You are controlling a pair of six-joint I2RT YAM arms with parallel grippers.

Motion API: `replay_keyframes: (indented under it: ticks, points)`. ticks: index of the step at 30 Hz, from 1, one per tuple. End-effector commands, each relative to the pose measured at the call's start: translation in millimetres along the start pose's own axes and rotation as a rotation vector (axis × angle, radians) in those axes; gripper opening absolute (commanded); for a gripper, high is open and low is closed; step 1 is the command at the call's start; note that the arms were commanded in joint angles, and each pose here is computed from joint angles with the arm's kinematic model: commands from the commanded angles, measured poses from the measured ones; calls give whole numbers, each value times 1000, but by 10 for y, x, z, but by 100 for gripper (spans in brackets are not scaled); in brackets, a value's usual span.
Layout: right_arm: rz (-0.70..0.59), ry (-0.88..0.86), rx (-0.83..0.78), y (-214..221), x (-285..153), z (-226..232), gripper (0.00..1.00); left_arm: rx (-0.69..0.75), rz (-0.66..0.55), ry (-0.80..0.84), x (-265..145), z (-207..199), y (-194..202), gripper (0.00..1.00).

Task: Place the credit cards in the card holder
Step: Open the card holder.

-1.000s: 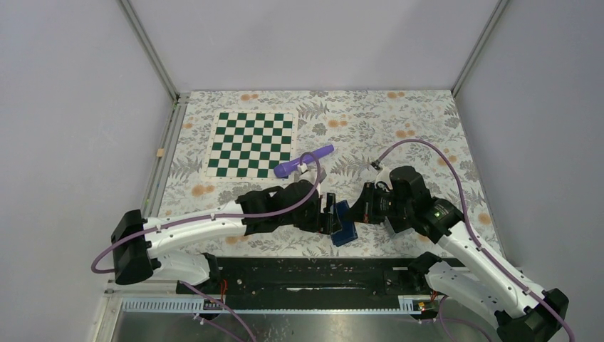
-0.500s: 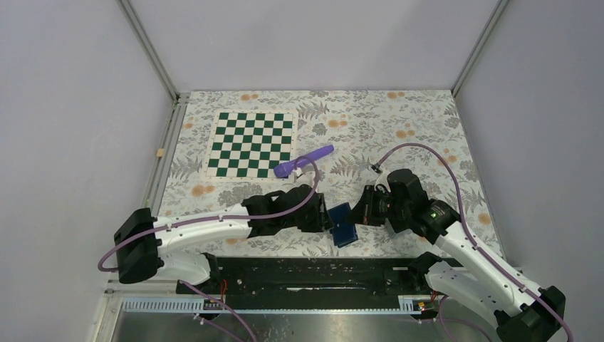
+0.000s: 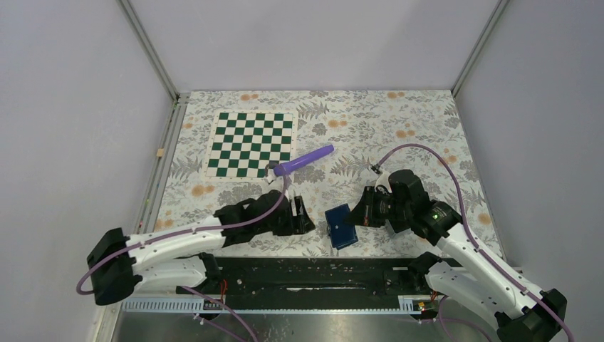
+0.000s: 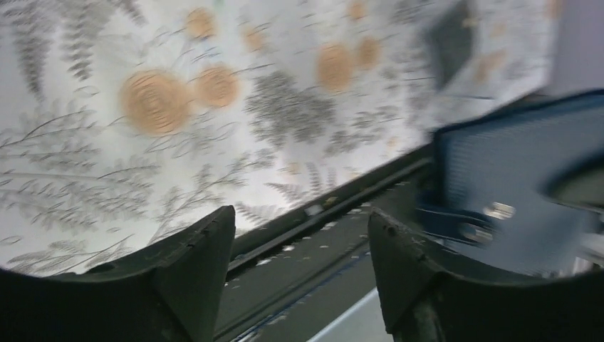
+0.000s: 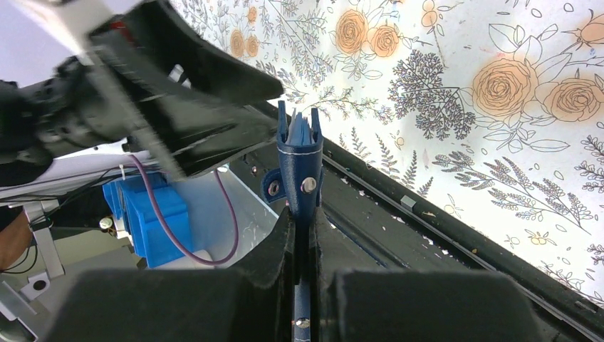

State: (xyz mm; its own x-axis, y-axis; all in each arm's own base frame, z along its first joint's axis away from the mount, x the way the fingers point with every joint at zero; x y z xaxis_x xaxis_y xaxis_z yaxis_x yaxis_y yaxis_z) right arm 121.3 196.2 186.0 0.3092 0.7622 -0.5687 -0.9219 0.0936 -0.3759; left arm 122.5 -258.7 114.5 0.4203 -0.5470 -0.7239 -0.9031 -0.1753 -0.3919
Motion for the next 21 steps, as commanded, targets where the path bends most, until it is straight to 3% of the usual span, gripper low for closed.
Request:
replay_keyframes:
  ticks: [1, 12, 16, 21]
  points:
    - [-9, -39, -19, -30, -42, 95, 0, -10, -70, 280, -300, -497, -196, 71]
    - [0, -29, -9, -3, -18, 53, 0, 19, 48, 390, -342, -1004, -211, 72]
    - [-3, -27, -6, 0, -19, 44, 0, 30, 71, 352, -279, -977, -187, 64]
    - [-4, -24, -5, -12, -15, 47, 0, 31, 125, 312, -182, -892, -68, 47]
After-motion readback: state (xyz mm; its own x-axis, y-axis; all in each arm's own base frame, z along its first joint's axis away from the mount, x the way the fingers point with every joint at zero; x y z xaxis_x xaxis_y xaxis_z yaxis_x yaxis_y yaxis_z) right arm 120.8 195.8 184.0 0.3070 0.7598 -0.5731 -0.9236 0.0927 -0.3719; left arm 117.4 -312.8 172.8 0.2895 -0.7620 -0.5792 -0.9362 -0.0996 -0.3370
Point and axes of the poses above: each gripper's point midway between its finger pads, its own x axis out along the fingers, its own z axis along the line the jaws close on, y = z × x, the point moved 3 cm from there along -x, back along the fingers, and after that the axes turned 3 degrees about -x, right-handed, at the moved point
